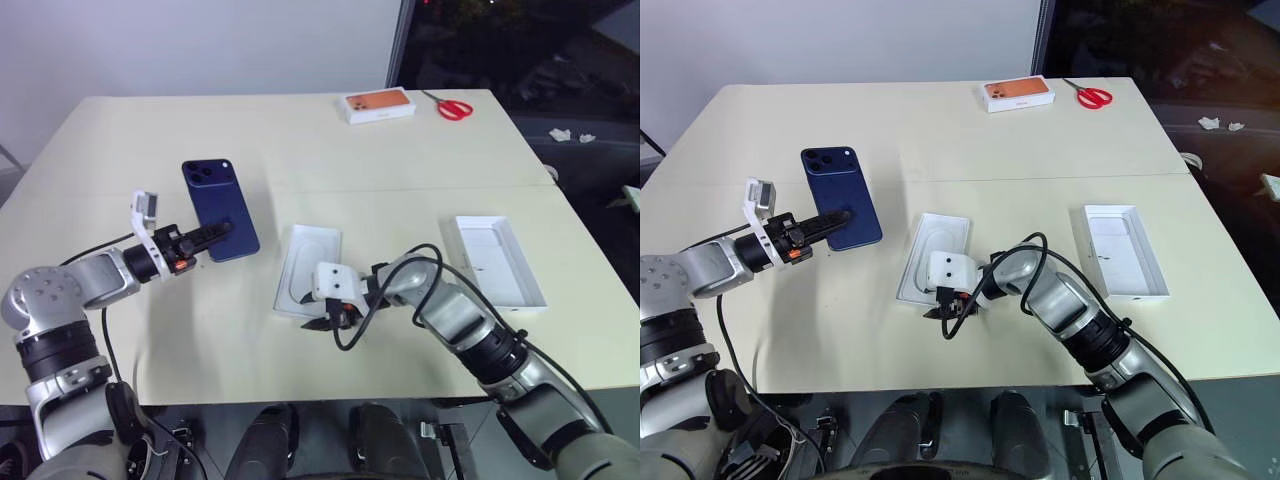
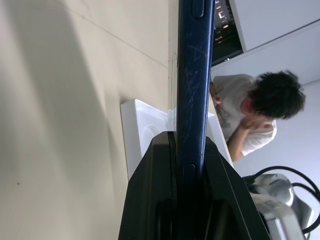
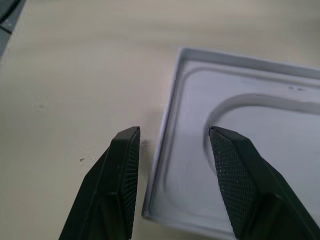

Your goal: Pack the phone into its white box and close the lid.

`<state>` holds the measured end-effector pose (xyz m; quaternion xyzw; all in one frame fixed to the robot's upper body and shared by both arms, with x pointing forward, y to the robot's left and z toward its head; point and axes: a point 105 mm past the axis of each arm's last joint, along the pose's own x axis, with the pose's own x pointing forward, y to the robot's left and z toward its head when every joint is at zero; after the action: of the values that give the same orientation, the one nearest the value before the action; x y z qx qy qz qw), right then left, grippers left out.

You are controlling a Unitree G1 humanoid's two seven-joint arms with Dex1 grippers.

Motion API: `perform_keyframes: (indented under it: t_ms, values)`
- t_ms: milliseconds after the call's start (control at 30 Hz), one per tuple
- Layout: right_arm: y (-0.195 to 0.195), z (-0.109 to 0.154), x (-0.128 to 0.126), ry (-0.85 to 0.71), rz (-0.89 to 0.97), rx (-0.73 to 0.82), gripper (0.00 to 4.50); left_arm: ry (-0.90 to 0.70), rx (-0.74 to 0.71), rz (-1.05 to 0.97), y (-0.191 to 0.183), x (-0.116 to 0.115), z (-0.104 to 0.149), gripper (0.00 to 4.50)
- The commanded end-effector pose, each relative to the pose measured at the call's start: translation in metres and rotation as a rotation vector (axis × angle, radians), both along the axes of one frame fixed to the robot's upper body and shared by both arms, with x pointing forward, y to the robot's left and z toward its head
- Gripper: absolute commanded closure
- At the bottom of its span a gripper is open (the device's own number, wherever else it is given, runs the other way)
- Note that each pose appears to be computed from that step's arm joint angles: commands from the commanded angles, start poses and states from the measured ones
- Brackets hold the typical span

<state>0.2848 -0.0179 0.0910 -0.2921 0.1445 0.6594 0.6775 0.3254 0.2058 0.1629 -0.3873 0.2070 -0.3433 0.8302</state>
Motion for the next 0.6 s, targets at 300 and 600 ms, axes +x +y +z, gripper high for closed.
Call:
perform_keyframes:
  t_ms: [300,600]
  values:
    - [0.0008,0.0006,-0.0009,-0.054,0.045,-0.018,3.02,-0.068,-0.014,-0.016,-0.0020,-0.0009,0.0161,4.50]
    - [0.0026,0.0039,0.0048,-0.065,0.027,-0.004,3.88,-0.067,-0.015,-0.020,-0.0029,-0.0024,0.0155,4.50]
